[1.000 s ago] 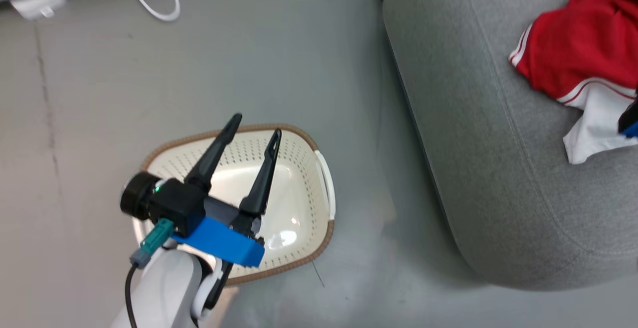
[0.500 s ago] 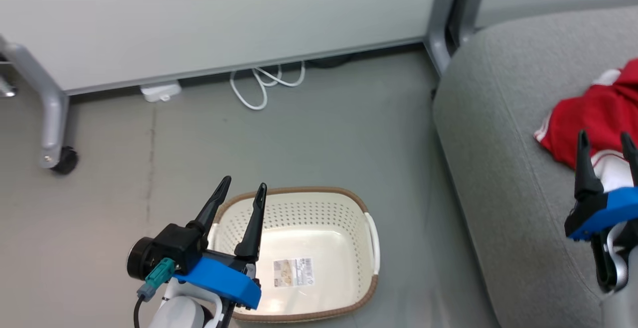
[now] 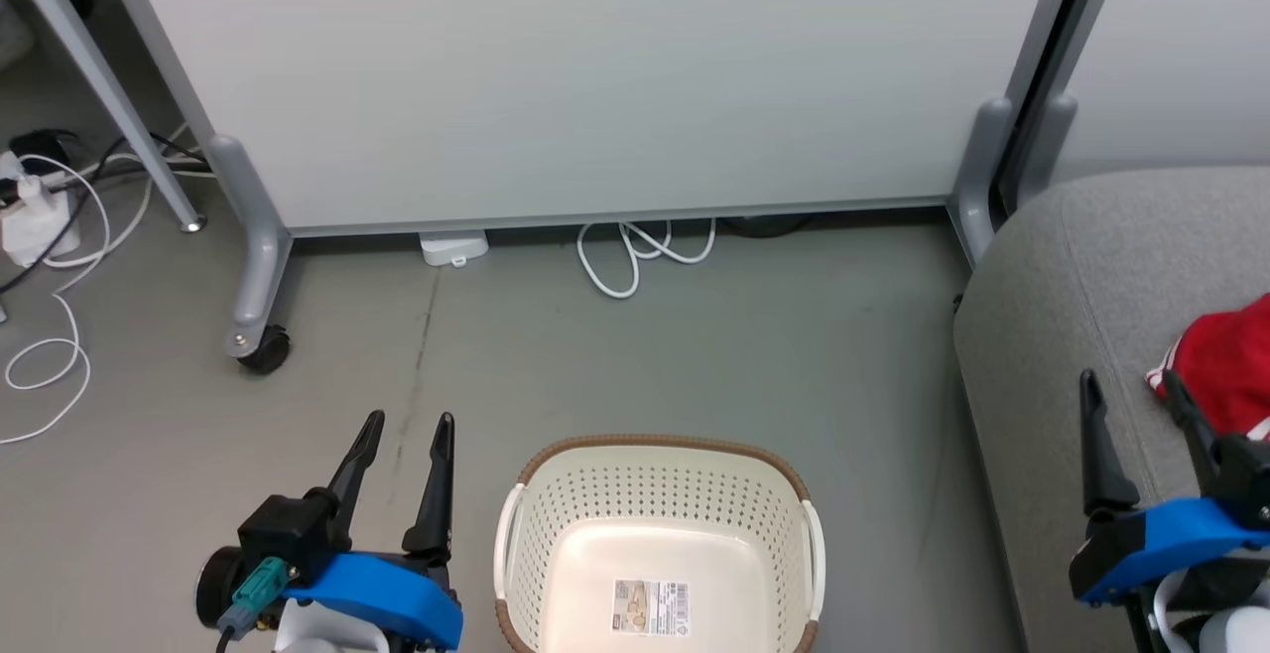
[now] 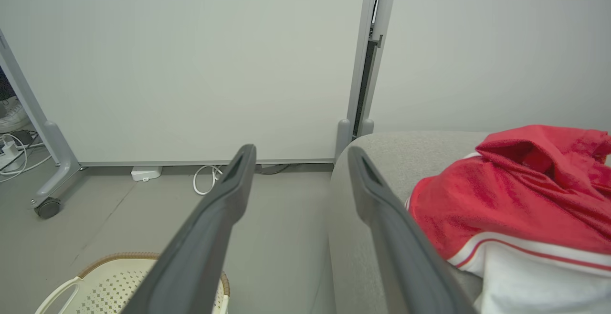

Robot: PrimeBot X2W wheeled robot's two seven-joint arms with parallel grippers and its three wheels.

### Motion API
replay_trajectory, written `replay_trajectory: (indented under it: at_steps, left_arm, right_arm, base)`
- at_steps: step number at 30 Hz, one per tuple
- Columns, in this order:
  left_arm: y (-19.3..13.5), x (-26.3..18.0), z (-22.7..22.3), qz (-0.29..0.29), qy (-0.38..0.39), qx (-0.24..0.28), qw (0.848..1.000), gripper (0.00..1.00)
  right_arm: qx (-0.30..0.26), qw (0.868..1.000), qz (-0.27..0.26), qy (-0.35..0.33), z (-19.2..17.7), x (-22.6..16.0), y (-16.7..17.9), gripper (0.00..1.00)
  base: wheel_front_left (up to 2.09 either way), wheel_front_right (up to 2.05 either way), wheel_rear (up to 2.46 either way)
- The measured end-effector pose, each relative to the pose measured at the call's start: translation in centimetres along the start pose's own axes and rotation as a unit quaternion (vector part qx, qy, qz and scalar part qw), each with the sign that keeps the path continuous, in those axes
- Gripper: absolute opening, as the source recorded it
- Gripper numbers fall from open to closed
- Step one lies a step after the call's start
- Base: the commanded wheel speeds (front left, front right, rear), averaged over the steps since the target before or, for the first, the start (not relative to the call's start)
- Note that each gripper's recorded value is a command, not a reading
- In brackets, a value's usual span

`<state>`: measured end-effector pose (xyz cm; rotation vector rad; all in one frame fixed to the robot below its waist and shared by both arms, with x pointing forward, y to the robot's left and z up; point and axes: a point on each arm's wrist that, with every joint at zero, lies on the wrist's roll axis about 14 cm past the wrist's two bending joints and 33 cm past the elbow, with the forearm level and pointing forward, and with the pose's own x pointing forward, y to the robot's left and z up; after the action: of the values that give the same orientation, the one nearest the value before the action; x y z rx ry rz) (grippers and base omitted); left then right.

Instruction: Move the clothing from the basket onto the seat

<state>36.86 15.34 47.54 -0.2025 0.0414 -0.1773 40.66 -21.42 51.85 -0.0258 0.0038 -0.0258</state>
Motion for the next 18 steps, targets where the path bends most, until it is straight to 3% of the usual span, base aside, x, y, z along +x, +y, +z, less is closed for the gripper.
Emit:
replay_trajectory:
  at_steps: [18]
  left_arm:
    - [0.8, -1.6, -0.7, 0.016, 0.009, -0.002, 1.000, 1.00]
  right_arm:
    - [0.035, 0.999, 0.018, 0.028, -1.9, -1.4, 1.5, 1.00]
  base:
    - [0.00, 0.00, 0.00]
